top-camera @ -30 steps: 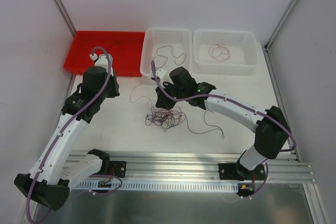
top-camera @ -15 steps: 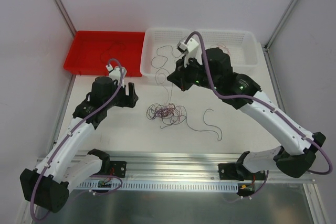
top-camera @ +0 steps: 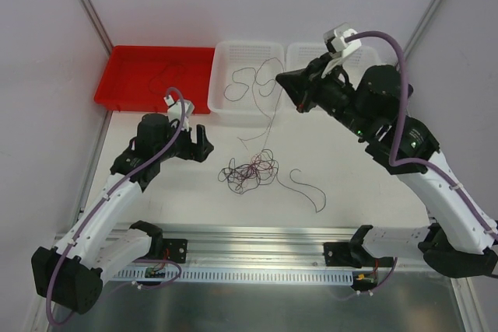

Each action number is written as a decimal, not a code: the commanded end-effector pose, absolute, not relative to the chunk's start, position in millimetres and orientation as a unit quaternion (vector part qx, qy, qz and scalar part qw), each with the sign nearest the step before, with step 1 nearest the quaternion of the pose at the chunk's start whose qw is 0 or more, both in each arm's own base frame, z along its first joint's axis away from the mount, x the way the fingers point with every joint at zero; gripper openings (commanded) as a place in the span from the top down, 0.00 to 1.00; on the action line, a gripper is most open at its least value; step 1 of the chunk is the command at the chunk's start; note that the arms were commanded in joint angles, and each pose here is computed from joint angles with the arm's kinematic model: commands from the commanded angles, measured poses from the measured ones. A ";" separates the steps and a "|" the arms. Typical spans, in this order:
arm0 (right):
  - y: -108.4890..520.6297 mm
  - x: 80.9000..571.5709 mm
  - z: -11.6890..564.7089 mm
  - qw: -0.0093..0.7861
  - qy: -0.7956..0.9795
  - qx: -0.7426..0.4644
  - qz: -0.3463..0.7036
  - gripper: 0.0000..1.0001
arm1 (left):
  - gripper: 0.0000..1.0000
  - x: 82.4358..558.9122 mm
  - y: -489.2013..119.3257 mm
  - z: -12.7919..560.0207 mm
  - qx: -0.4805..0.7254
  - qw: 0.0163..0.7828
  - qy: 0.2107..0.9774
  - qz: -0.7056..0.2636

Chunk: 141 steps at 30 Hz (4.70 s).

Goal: Untangle the cables

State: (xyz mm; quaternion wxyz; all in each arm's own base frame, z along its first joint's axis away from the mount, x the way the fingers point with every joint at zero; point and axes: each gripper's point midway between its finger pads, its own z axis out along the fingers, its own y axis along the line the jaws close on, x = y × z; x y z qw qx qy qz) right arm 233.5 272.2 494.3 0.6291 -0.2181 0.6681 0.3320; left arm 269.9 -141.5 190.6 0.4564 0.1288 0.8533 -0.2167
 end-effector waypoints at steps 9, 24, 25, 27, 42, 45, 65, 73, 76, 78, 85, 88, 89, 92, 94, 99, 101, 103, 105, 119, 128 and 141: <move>196.5 212.5 640.0 0.798 0.488 -0.099 0.340 0.99 | 0.18 275.7 -149.3 188.2 0.142 0.455 0.848 -0.232; 216.7 257.6 461.2 0.664 0.702 -0.085 0.243 0.99 | 0.17 253.1 -187.5 189.3 0.167 0.412 0.839 -0.314; 202.9 261.6 438.4 0.654 0.725 -0.063 0.208 0.99 | 0.17 250.9 -193.1 188.9 0.158 0.403 0.842 -0.321; 176.1 262.3 390.6 0.631 0.758 -0.017 0.165 0.99 | 0.16 243.9 -211.1 182.8 0.166 0.392 0.847 -0.318; 25.0 211.7 142.1 0.380 0.906 0.185 -0.020 0.90 | 0.19 264.2 -316.2 125.0 0.177 0.322 0.886 -0.282; 34.0 209.8 124.6 0.348 0.920 0.179 -0.002 0.81 | 0.21 278.7 -322.8 110.1 0.167 0.317 0.897 -0.260; 80.6 216.3 93.5 0.316 0.936 0.131 0.083 0.11 | 0.33 276.4 -366.2 60.9 -0.059 0.257 0.937 -0.227; 112.5 226.6 75.0 0.295 0.944 0.115 0.096 0.08 | 0.54 270.0 -368.6 38.5 -0.078 0.241 0.945 -0.206; 123.6 228.2 64.6 0.280 0.950 0.108 0.090 0.08 | 0.72 267.9 -363.5 31.0 -0.084 0.238 0.947 -0.196; 130.4 229.0 56.7 0.266 0.955 0.103 0.086 0.08 | 0.87 267.7 -360.2 32.1 -0.083 0.242 0.947 -0.193; 127.7 228.8 39.1 0.240 0.964 0.103 0.056 0.38 | 1.00 273.9 -329.4 72.3 -0.061 0.313 0.932 -0.173; 120.6 228.7 35.4 0.237 0.965 0.106 0.045 0.56 | 1.00 280.0 -297.5 109.4 -0.045 0.374 0.915 -0.144; 117.9 227.3 33.3 0.234 0.965 0.110 0.045 0.65 | 1.00 281.5 -288.9 120.5 -0.041 0.390 0.910 -0.137; 104.7 225.7 34.7 0.233 0.964 0.120 0.038 0.84 | 1.00 285.0 -244.3 164.8 -0.038 0.446 0.888 -0.106; 91.7 228.0 38.3 0.240 0.961 0.134 0.026 0.95 | 1.00 284.4 -215.2 198.9 -0.038 0.478 0.872 -0.100; 63.1 227.9 54.5 0.256 0.954 0.158 0.007 0.99 | 1.00 284.2 -117.0 261.6 -0.091 0.529 0.842 -0.053; 51.6 227.1 60.9 0.259 0.950 0.176 0.000 0.99 | 1.00 279.7 -86.8 274.2 -0.098 0.539 0.837 -0.017; 43.7 230.5 72.5 0.271 0.944 0.189 0.002 0.99 | 1.00 277.7 -55.8 296.6 -0.125 0.559 0.820 0.013; 38.8 229.1 79.3 0.272 0.943 0.194 0.000 0.98 | 1.00 273.3 -35.5 306.9 -0.131 0.562 0.816 0.042; 44.4 238.7 119.2 0.303 0.931 0.192 0.067 0.90 | 1.00 270.6 -5.5 315.6 -0.138 0.550 0.821 0.071; 95.6 231.0 120.6 0.286 0.941 0.091 0.154 0.42 | 1.00 284.5 -53.6 308.6 -0.081 0.528 0.845 -0.033; 114.7 200.6 166.3 0.360 0.914 0.004 0.188 0.03 | 1.00 351.4 -129.8 382.2 -0.006 0.570 0.803 -0.175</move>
